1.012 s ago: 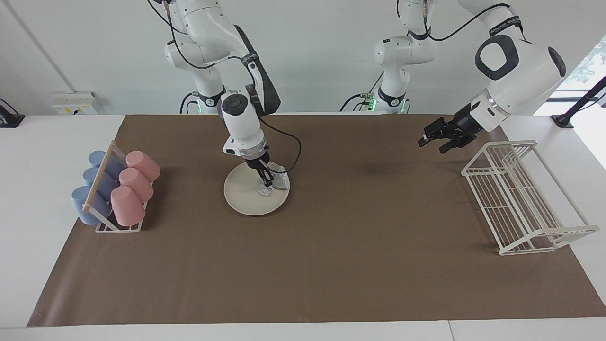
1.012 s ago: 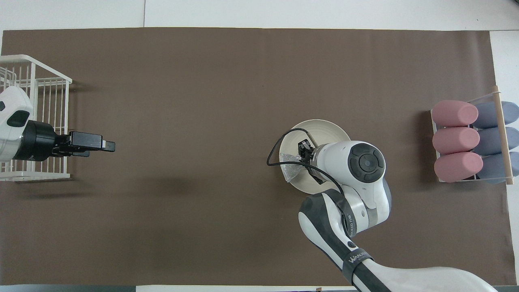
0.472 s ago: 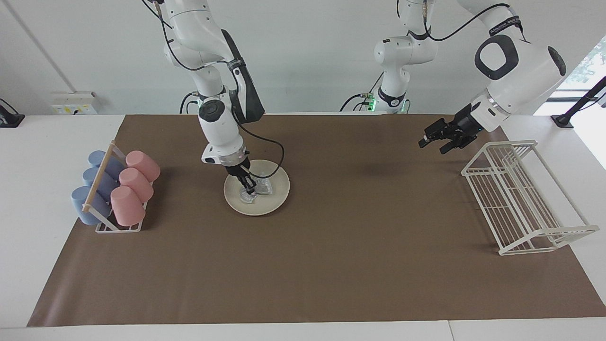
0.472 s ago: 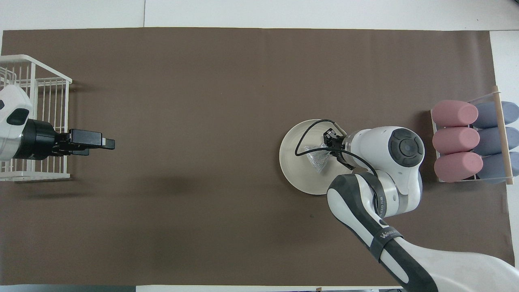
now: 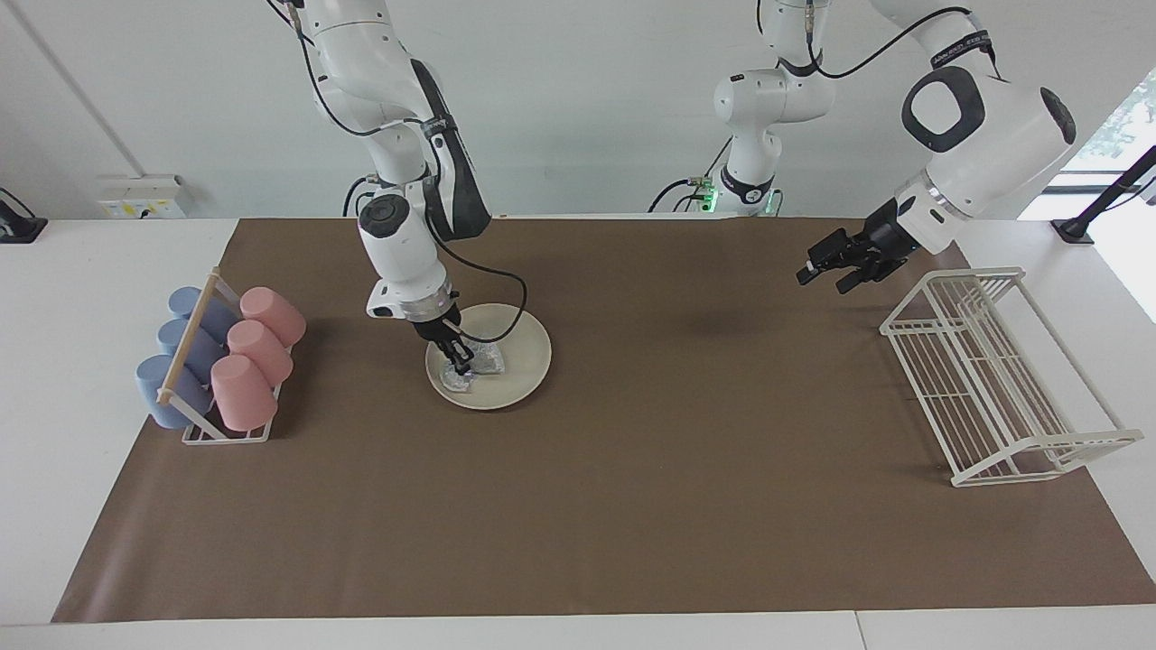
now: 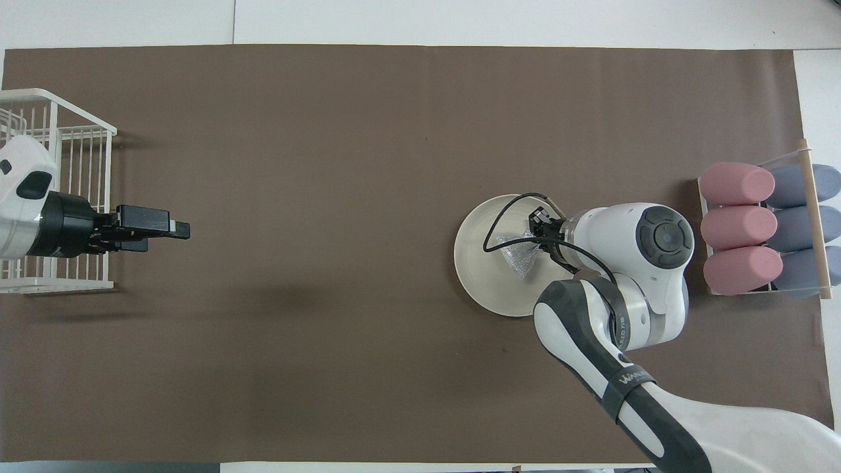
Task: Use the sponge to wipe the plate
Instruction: 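Wipe the white plate surface with the cloth in the right gripper, then bring the cloth back with the right gripper while the left gripper reaches out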
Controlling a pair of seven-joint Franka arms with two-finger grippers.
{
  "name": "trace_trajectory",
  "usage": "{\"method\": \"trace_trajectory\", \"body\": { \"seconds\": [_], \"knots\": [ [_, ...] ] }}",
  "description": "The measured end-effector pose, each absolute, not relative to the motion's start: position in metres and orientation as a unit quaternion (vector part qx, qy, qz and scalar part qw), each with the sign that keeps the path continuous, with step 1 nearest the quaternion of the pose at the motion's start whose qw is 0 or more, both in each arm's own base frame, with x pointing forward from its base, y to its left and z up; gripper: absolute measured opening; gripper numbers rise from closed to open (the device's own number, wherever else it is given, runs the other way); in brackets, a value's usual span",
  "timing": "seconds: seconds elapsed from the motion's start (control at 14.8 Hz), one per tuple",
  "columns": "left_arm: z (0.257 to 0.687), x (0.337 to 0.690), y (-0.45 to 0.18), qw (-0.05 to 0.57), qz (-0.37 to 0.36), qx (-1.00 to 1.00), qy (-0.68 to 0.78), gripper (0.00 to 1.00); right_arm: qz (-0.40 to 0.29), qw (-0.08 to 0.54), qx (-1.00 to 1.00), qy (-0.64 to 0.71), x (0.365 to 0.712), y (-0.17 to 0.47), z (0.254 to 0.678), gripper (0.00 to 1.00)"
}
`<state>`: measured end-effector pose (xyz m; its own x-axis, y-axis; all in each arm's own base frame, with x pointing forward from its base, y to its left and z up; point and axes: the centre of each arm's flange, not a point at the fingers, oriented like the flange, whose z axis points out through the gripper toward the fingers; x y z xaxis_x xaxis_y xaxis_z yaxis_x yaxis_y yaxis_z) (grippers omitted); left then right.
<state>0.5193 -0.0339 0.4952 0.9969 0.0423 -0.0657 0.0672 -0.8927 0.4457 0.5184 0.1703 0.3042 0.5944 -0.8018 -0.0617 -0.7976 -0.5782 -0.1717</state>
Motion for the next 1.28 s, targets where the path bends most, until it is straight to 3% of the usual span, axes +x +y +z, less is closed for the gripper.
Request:
{"method": "trace_trajectory", "body": {
  "seconds": [0.27, 0.74, 1.01, 1.28],
  "knots": [
    [0.493, 0.518, -0.046, 0.229, -0.029, 0.973, 0.021, 1.00, 0.004, 0.096, -0.859, 0.502, 0.489, 0.243, 0.305, 0.08],
    [0.490, 0.517, -0.047, 0.227, -0.037, 0.972, 0.036, 1.00, 0.005, 0.104, -0.838, 0.536, 0.498, 0.251, 0.319, 0.08],
    [0.487, 0.516, -0.048, 0.232, -0.041, 0.971, 0.040, 1.00, 0.039, 0.096, -0.807, 0.582, 0.503, 0.313, 0.384, 0.08],
    [0.493, 0.512, -0.060, 0.335, -0.064, 0.937, 0.073, 1.00, 0.061, 0.089, -0.787, 0.608, 0.503, 0.356, 0.462, 0.08]
  ]
}}
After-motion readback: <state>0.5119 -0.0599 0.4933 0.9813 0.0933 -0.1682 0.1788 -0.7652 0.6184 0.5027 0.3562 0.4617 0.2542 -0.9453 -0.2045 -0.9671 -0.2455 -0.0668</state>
